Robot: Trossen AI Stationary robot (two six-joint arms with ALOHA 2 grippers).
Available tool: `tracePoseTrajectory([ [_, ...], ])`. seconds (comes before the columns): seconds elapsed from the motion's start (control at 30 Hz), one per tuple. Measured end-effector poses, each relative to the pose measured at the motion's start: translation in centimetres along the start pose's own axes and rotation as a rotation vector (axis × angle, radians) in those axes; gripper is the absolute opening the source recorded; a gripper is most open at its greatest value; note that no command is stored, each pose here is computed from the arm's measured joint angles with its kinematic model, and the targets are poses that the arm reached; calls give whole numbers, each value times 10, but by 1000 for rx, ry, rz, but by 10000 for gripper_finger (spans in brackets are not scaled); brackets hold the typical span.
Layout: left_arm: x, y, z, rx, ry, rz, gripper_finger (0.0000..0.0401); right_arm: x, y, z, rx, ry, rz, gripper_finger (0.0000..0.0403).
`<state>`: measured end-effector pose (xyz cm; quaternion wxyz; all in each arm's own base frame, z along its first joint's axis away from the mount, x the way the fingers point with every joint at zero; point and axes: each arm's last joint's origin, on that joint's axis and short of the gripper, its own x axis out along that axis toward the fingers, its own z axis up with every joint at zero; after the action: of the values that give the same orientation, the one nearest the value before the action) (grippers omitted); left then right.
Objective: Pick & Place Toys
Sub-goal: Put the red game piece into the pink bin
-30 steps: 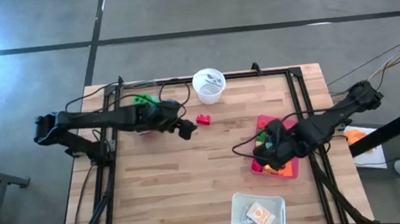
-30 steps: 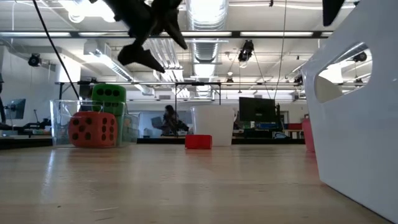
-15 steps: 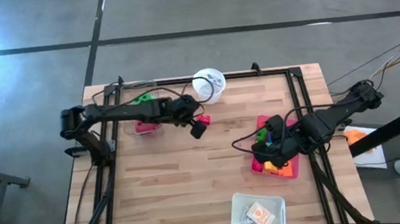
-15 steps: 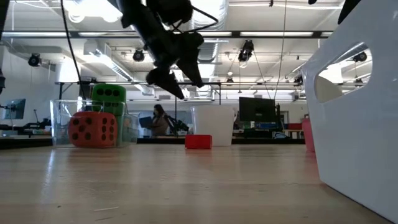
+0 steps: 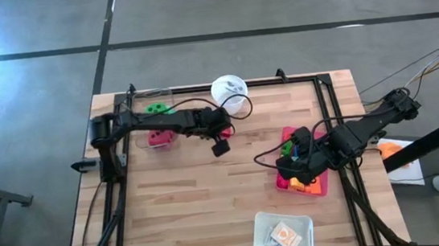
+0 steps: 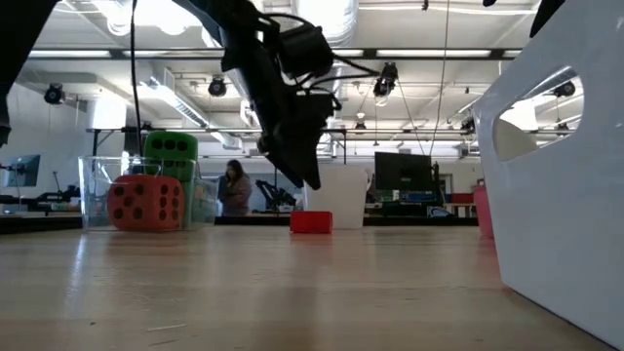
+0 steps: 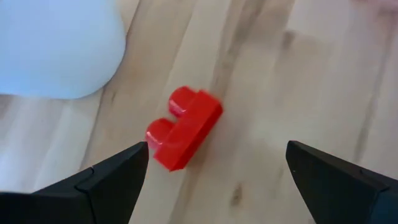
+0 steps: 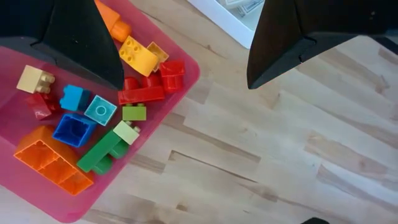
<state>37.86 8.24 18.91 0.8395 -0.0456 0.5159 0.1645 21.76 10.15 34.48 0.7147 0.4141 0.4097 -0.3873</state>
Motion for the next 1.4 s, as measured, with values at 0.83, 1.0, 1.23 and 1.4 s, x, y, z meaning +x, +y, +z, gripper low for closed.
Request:
tracePoseTrajectory([
  [0.83, 59, 12, -13, 154, 108, 19, 379, 0, 0, 0, -26, 1, 2, 332],
  [1.0, 59, 13, -12, 187, 96, 42, 379, 0, 0, 0, -30, 1, 2, 332],
  [1.23, 59, 12, -9, 300, 69, 63, 379, 0, 0, 0, -30, 1, 2, 332],
  [1.4, 59, 12, -6, 343, 40, 74, 379, 0, 0, 0, -30, 1, 2, 332],
])
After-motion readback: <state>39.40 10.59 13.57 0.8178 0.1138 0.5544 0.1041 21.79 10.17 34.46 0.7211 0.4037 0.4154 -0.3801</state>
